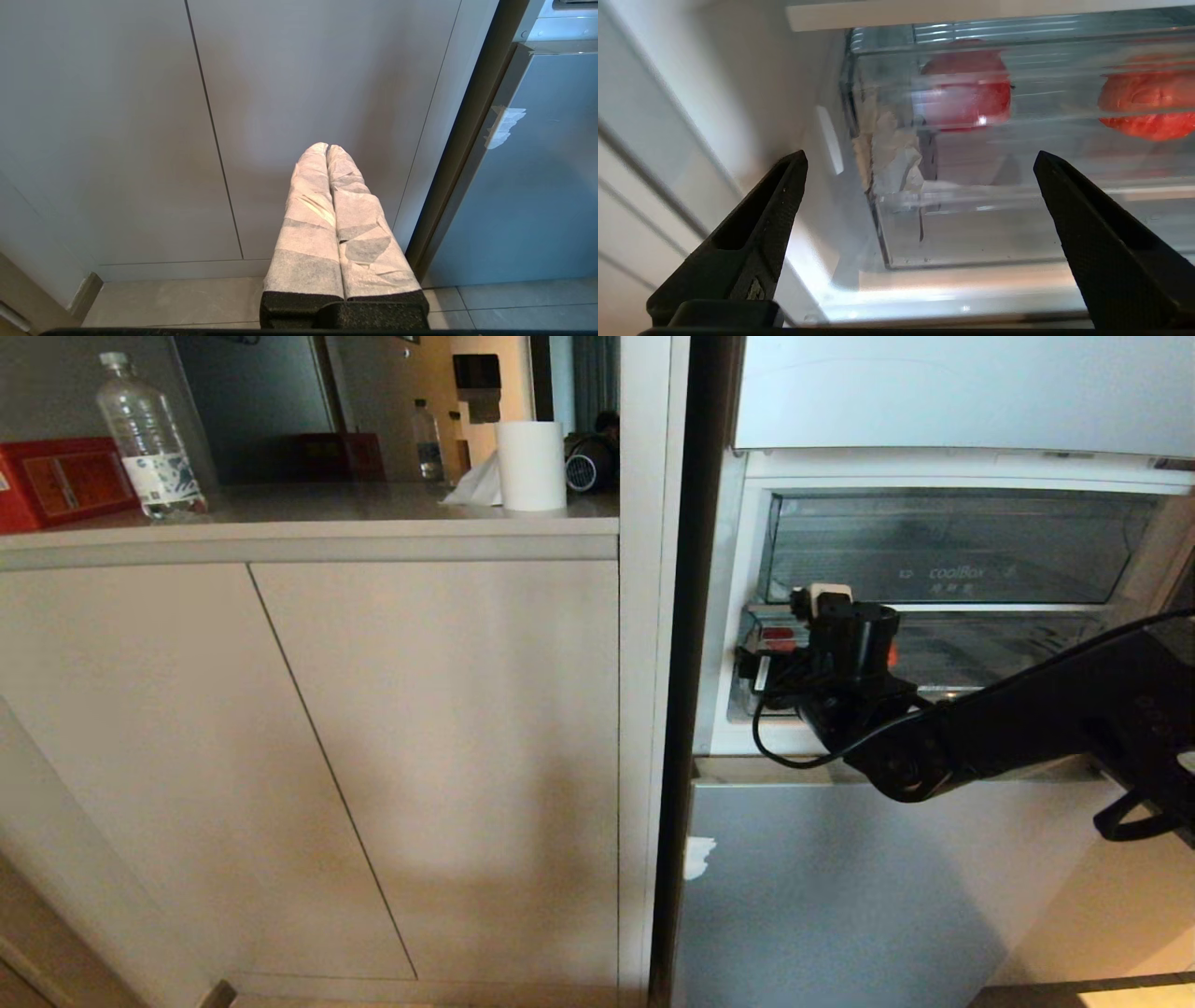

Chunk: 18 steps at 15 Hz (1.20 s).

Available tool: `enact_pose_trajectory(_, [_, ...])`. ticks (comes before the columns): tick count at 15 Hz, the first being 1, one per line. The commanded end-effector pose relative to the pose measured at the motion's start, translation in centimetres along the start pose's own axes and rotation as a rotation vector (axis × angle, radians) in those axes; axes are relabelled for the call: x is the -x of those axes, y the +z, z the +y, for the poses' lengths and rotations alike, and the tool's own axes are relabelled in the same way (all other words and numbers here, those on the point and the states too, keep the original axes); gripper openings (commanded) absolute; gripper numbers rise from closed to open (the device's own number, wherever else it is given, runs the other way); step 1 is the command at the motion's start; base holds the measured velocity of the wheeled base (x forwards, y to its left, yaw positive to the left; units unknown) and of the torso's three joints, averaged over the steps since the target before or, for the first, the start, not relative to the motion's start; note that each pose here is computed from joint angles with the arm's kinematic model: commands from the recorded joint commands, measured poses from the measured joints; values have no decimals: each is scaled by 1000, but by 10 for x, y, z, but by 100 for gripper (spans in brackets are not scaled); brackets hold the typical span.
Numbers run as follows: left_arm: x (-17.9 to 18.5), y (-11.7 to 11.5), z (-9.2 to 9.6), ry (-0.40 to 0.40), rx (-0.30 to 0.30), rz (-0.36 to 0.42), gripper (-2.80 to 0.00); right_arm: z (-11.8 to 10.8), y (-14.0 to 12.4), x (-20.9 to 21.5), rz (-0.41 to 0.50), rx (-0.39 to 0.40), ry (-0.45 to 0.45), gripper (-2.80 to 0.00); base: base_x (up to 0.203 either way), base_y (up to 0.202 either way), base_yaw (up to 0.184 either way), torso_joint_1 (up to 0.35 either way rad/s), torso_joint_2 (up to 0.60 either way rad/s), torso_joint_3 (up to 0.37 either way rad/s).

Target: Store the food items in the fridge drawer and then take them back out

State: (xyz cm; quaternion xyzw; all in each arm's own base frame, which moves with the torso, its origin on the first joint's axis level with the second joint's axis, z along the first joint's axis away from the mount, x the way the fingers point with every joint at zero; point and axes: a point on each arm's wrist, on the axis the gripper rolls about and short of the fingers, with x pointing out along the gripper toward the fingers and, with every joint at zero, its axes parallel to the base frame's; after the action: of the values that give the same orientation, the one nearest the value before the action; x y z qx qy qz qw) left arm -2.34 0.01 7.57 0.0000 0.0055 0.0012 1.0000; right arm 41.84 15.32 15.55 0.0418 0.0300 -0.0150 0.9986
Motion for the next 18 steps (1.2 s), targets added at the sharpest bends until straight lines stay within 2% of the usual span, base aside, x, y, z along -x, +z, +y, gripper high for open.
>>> enact_pose_trajectory(1, [0,0,0,1,0,-2,-280,2,-3,-5,-5,-2,-2,0,0,0,0,0,0,0])
enact_pose_trajectory(8, [0,0,0,1,0,-2,-280,6,-6,-16,-19,-10,1,0,0,0,0,0,0,0])
enact_pose_trajectory(9, [0,0,0,1,0,-2,-280,7,-5,-17,-24,-11,2,-280,0,0,0,0,0,0])
enact_pose_trajectory(18, [0,0,0,1,0,-2,-280,19,-7,-22,-40,-19,24,-280,0,0,0,0,0,0])
